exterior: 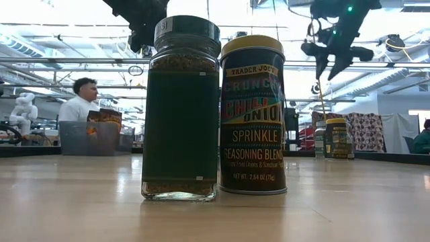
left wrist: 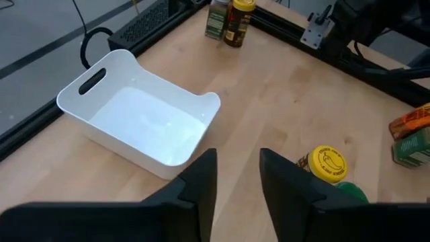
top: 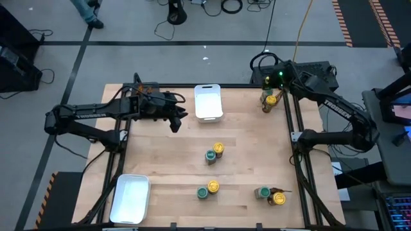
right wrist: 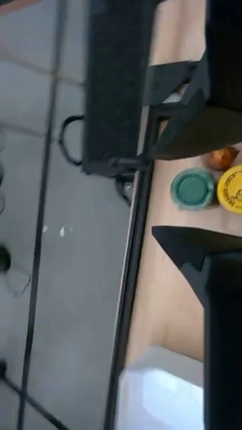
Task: Sort spices by type
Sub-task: Put the top orange seasoning pack into the black bin
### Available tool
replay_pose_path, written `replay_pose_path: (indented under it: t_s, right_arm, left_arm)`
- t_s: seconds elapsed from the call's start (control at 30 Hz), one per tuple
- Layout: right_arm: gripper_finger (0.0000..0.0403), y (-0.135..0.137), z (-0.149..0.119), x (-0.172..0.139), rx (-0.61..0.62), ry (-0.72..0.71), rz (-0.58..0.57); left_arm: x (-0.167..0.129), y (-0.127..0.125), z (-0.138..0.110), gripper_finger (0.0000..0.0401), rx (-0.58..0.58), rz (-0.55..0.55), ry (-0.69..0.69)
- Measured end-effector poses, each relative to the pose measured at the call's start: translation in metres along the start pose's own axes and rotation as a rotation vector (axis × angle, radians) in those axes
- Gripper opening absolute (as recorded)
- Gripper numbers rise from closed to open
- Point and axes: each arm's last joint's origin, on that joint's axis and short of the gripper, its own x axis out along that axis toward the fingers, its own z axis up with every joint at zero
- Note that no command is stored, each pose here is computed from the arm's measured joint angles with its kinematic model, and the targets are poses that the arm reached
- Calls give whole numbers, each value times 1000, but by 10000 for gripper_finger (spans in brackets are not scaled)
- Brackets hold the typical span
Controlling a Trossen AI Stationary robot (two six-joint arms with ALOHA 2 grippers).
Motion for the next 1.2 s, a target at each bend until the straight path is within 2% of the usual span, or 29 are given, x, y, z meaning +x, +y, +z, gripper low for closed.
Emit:
replay_pose_path:
  t_s: [0.23,0.4,0.6,0.83,1.2]
  right_arm:
    - [192,-12,1,22,76,71,-142]
    - [188,-12,-3,33,125,128,-190]
    - [181,-11,-9,43,129,197,-242]
    - [180,-11,-11,56,213,220,-301]
    - [180,-15,-29,71,253,245,-441]
  left_arm:
    - [0,0,-1,128,2,4,12]
    - [0,1,-4,128,5,8,37]
    - [0,0,-4,128,4,-27,50]
    - [0,0,-4,128,4,-40,55]
    - [0,0,-4,128,21,-41,54]
